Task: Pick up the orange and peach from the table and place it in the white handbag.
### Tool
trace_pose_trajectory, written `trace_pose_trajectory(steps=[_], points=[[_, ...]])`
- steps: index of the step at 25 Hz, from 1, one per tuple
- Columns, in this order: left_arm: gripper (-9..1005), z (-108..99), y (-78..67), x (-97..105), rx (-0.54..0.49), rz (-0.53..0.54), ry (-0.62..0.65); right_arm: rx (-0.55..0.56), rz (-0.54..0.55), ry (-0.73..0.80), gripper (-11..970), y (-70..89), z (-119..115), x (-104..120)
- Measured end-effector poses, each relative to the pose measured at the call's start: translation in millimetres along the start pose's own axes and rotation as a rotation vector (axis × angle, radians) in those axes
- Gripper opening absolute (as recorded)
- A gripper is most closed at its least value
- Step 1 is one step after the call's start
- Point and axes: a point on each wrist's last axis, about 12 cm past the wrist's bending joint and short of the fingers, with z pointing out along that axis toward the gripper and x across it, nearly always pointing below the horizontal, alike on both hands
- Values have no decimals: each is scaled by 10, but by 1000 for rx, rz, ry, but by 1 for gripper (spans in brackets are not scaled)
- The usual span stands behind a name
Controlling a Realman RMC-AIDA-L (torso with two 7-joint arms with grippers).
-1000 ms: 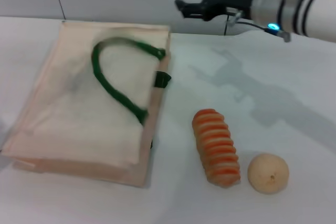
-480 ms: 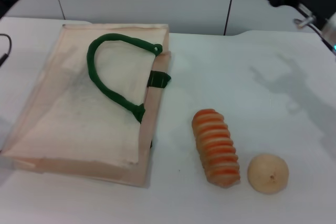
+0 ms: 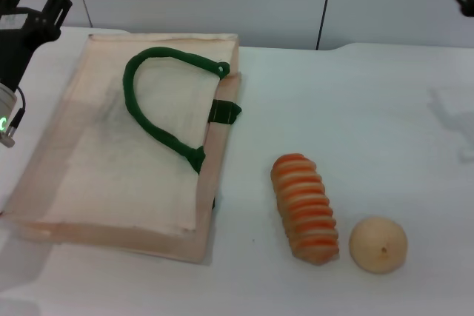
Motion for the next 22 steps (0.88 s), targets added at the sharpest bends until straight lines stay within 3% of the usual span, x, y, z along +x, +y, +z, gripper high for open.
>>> trace_pose_trajectory(steps=[7,22], points=[[691,-40,19,45,-64,39,7,193,98,92,893,-205,-203,194],[691,-58,-2,29,-52,38,-14,209,100,155,893,-224,-224,269]])
